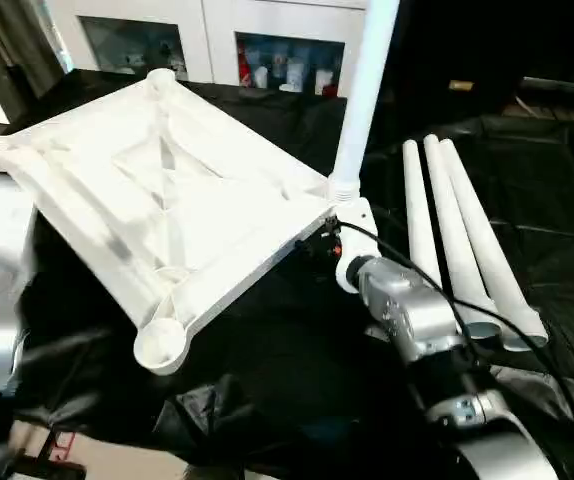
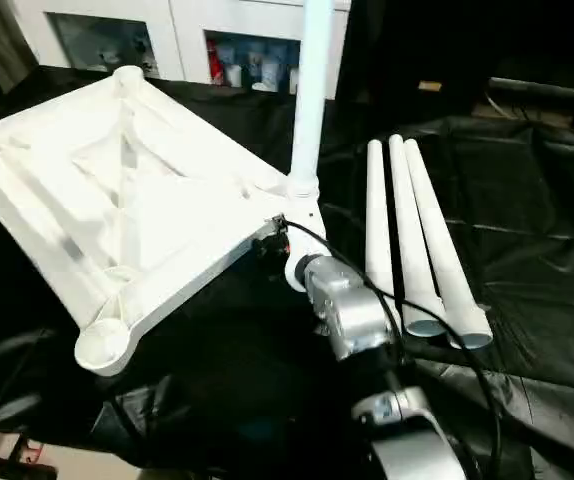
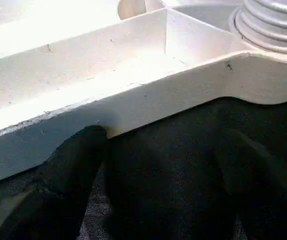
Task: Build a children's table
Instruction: Rotate table base
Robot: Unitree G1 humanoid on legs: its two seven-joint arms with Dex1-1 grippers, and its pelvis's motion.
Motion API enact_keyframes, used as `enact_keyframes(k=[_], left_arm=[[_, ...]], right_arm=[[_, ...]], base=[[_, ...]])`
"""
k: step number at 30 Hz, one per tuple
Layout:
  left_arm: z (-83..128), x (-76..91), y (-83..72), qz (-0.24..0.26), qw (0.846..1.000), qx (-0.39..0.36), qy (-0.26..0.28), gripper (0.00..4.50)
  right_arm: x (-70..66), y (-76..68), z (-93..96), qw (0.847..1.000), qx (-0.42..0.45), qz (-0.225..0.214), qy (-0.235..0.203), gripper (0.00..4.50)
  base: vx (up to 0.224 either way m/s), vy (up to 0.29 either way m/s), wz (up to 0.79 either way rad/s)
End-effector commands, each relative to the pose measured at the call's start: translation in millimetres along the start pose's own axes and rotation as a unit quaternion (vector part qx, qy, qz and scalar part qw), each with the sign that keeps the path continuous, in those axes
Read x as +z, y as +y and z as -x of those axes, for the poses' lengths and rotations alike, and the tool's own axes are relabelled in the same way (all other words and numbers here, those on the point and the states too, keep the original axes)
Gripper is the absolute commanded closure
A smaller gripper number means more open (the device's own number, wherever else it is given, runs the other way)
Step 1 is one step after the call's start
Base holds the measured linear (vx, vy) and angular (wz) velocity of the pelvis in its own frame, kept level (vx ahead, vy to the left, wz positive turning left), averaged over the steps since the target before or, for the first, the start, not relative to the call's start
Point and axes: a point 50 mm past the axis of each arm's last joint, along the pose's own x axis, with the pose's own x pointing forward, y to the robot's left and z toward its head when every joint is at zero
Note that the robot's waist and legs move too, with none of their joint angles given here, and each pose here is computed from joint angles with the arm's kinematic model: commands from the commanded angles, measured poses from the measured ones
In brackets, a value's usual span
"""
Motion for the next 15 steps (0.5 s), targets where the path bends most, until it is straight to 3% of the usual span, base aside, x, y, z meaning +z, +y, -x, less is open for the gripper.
enact_keyframes(k=[1, 3, 6, 7, 9, 10, 11, 15], left_arm=[[5, -4.7, -12.2, -0.017, 0.999, -0.045, 0.015, 2.42], [17, -8.0, -36.3, -0.036, 0.988, -0.149, 0.027, 2.42], [22, -7.3, -44.7, -0.04, 0.982, -0.181, 0.025, 2.42], [31, -2.0, -57.7, -0.041, 0.97, -0.238, 0.01, 2.42], [40, 3.3, -68.6, -0.038, 0.956, -0.292, -0.003, 2.42], [48, 9.0, -76.6, -0.049, 0.94, -0.337, -0.029, 2.42], [50, 10.0, -78.2, -0.051, 0.936, -0.345, -0.034, 2.42], [71, 17.6, -98.1, -0.064, 0.893, -0.443, -0.059, 2.42]], right_arm=[[6.6, 1.3, -2.5, 1.0, -0.001, 0.0, -0.012, 0.65], [7.6, 2.2, -3.8, 1.0, 0.003, 0.001, -0.013, 0.65], [7.9, 2.4, -4.5, 1.0, 0.004, 0.001, -0.013, 0.65], [8.7, 1.3, -4.5, 1.0, 0.005, 0.001, -0.015, 0.65], [9.1, -0.3, -3.9, 1.0, 0.005, 0.002, -0.016, 0.65], [9.4, -1.8, -3.2, 1.0, 0.005, 0.001, -0.018, 0.65], [9.4, -2.1, -3.1, 1.0, 0.004, 0.001, -0.018, 0.65], [11.2, -6.1, 1.4, 1.0, 0.004, -0.002, -0.026, 0.65]], base=[[0.0, 0.0, 0.0], [0.0, 0.0, 0.0], [0.0, 0.0, 0.0], [0.0, 0.0, 0.0], [0.0, 0.0, 0.0], [0.0, 0.0, 0.0], [0.0, 0.0, 0.0], [0.0, 0.0, 0.0]])
